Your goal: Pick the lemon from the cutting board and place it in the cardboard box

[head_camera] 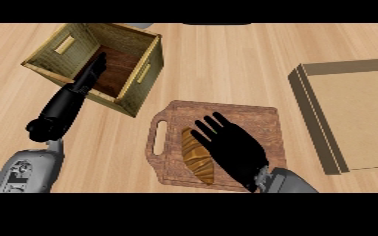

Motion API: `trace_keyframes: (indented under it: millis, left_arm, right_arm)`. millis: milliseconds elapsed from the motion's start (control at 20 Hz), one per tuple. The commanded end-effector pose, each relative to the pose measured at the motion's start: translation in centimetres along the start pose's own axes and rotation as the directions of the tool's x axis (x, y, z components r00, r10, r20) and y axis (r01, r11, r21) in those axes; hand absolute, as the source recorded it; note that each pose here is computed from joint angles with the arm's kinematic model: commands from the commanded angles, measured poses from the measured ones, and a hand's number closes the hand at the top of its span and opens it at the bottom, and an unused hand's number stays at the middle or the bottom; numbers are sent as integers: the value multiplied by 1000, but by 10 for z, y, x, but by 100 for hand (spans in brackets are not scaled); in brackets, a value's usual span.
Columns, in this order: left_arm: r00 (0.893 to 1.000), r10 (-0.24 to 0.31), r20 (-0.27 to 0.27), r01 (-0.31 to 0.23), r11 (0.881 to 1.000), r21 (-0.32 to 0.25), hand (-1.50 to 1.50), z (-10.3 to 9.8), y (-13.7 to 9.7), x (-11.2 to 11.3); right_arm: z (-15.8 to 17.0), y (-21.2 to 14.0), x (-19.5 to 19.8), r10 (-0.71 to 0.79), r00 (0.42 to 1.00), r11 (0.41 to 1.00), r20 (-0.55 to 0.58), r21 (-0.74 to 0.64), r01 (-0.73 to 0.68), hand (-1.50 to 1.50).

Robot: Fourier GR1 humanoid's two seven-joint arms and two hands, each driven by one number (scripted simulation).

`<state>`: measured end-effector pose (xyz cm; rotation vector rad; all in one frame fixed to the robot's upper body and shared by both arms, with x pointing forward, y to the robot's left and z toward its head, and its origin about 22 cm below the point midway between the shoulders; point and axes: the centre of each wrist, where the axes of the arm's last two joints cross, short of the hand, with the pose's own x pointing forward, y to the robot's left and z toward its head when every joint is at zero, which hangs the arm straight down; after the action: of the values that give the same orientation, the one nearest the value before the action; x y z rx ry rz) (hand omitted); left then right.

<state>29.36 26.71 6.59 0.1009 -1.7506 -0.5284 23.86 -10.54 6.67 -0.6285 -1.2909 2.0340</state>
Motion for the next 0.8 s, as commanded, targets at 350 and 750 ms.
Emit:
trace_keyframes:
  millis: [350, 750]
  left_arm:
    - [1000, 5, -2, -5, 1000, -9, 0, 1, -4, -9]
    - [1000, 1, -7, -1, 1000, 13, 0, 3, 2, -12]
  right_arm:
    - [-22, 27, -21, 1, 998, 1000, -56, 30, 1, -150]
    - [-19, 46, -33, 65, 992, 997, 108, -37, -61, 150]
